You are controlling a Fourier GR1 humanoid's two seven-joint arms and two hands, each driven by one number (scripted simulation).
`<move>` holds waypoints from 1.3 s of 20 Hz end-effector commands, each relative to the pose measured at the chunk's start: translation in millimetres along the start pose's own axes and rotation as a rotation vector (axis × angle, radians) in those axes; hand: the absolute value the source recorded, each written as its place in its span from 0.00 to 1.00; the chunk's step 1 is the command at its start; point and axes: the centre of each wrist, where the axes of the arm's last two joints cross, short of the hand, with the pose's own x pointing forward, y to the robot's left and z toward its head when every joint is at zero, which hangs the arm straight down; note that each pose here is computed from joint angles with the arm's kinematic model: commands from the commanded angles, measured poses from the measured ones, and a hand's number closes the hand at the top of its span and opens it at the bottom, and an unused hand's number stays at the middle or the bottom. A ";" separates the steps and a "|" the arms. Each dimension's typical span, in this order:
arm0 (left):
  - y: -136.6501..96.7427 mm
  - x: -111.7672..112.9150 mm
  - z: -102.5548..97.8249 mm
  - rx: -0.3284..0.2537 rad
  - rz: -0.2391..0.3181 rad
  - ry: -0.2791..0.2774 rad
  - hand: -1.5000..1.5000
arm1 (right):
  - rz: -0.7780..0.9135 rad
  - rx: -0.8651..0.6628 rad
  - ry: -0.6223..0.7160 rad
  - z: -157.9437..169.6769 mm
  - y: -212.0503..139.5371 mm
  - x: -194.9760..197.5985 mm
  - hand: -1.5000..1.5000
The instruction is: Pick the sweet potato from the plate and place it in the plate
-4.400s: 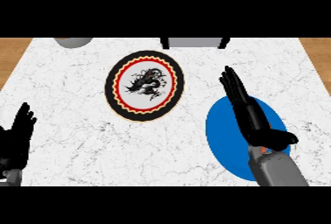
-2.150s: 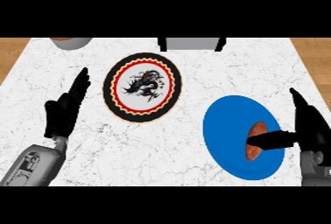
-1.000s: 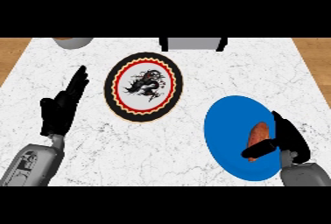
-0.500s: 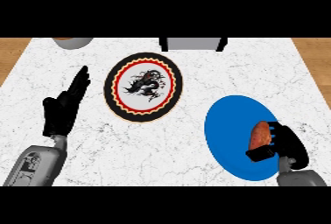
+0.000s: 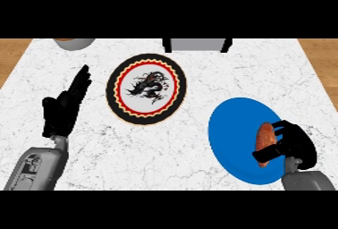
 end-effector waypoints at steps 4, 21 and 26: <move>-11.1 -10.3 6.2 0.019 0.004 0.019 0.50 | 0.109 -0.102 -0.179 90.4 49.9 27.1 1.00; -7.5 -1.3 -0.9 -0.026 -0.007 0.005 0.50 | -0.061 -0.492 -0.770 196.0 21.3 128.9 1.00; -17.7 -0.6 2.0 -0.022 0.001 0.002 0.50 | -0.168 -0.391 -0.747 191.9 19.9 169.6 1.00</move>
